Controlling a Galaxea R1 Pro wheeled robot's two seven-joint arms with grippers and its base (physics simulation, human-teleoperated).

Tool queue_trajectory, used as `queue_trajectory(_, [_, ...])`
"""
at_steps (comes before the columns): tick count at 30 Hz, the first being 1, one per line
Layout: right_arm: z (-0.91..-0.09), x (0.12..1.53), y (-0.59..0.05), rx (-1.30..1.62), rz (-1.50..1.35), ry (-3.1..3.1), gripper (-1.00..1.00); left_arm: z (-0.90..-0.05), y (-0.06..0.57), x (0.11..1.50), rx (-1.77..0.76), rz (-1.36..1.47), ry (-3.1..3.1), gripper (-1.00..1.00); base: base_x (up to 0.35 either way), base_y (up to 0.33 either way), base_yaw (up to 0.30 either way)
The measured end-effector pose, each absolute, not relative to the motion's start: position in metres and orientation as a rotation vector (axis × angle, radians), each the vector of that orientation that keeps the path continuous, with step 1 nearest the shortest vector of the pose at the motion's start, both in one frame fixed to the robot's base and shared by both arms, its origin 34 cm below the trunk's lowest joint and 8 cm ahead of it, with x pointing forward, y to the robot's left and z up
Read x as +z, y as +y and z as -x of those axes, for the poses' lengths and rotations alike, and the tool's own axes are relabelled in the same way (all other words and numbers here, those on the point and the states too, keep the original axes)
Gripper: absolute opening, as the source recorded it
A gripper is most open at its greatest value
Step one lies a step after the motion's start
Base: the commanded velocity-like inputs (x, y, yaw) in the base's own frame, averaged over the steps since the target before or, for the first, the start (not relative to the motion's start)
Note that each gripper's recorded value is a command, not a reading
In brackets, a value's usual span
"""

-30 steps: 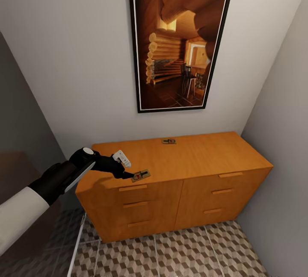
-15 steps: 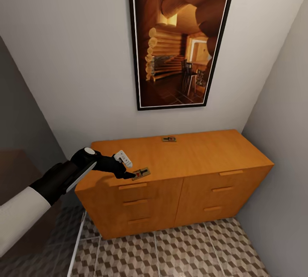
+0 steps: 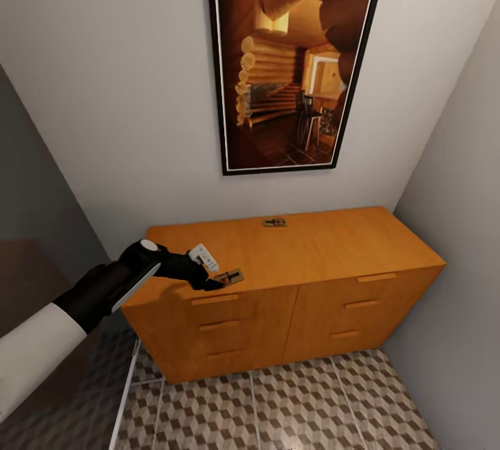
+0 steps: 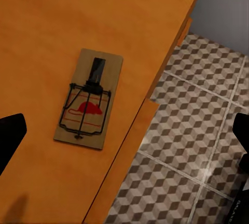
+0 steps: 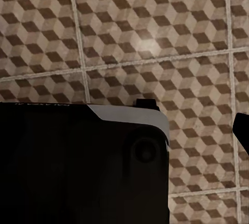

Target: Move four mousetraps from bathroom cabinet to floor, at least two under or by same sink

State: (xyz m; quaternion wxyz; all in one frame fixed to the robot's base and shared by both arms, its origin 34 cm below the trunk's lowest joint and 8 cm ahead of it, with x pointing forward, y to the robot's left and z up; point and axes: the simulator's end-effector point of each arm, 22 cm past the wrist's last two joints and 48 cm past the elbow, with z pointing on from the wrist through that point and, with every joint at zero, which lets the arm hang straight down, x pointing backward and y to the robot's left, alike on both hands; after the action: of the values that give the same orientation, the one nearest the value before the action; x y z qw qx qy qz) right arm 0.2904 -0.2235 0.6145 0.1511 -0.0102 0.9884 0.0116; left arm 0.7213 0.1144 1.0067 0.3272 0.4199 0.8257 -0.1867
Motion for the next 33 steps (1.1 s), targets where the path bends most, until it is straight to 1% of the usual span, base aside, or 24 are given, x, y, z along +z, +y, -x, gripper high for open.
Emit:
queue_trajectory(14, [-0.283, 0.611, -0.224, 0.033, 0.029, 2.857, 1.0, -0.722, 0.082, 1.006, -0.552, -1.121, 2.095, 1.0, 0.0, 0.0, 0.0])
queue_trajectory(33, [-0.273, 0.607, -0.224, 0.034, 0.029, 2.883, 1.0, -0.722, 0.08, 0.991, -0.573, -1.119, 2.109, 1.0, 0.0, 0.0, 0.0])
